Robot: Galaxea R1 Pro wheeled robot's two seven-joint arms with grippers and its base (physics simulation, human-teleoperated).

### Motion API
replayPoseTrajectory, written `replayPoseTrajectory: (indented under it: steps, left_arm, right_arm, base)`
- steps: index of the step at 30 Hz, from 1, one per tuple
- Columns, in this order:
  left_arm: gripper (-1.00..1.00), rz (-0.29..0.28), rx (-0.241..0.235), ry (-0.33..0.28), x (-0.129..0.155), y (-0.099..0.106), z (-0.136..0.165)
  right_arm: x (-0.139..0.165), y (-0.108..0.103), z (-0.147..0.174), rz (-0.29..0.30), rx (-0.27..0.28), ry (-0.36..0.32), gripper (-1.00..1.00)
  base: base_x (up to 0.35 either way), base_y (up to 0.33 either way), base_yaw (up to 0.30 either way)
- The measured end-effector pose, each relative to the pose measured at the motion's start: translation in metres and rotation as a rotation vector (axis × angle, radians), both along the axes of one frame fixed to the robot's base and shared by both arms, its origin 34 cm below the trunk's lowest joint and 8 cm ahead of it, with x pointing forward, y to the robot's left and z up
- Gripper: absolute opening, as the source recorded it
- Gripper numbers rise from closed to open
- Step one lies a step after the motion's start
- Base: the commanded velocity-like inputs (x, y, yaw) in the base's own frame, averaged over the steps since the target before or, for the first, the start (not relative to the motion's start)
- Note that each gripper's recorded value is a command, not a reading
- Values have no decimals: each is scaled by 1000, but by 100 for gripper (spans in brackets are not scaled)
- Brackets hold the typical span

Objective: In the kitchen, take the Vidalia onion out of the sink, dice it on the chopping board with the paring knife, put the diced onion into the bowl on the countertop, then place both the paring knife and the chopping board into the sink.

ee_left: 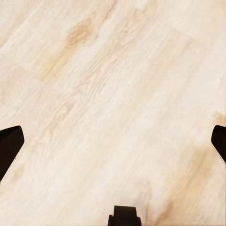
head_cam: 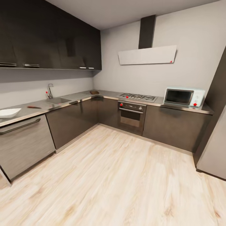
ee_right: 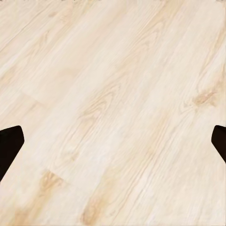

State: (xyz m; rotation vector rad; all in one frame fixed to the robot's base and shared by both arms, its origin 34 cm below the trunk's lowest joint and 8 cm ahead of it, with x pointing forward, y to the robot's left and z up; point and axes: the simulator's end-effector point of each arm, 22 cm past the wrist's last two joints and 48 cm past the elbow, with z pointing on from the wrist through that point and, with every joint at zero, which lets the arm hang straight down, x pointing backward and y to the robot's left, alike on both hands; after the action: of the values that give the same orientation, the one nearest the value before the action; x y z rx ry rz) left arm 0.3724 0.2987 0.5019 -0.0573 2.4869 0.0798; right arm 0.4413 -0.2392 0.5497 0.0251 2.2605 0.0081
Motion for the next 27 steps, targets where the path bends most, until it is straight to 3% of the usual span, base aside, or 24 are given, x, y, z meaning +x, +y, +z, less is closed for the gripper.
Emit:
replayPoseTrajectory:
  steps: [27]
  left_arm:
    - [100,-1,-1,0,0,-1,0]
  right_arm:
    - [0,0,0,0,0,0,100]
  base:
    - [345,0,0]
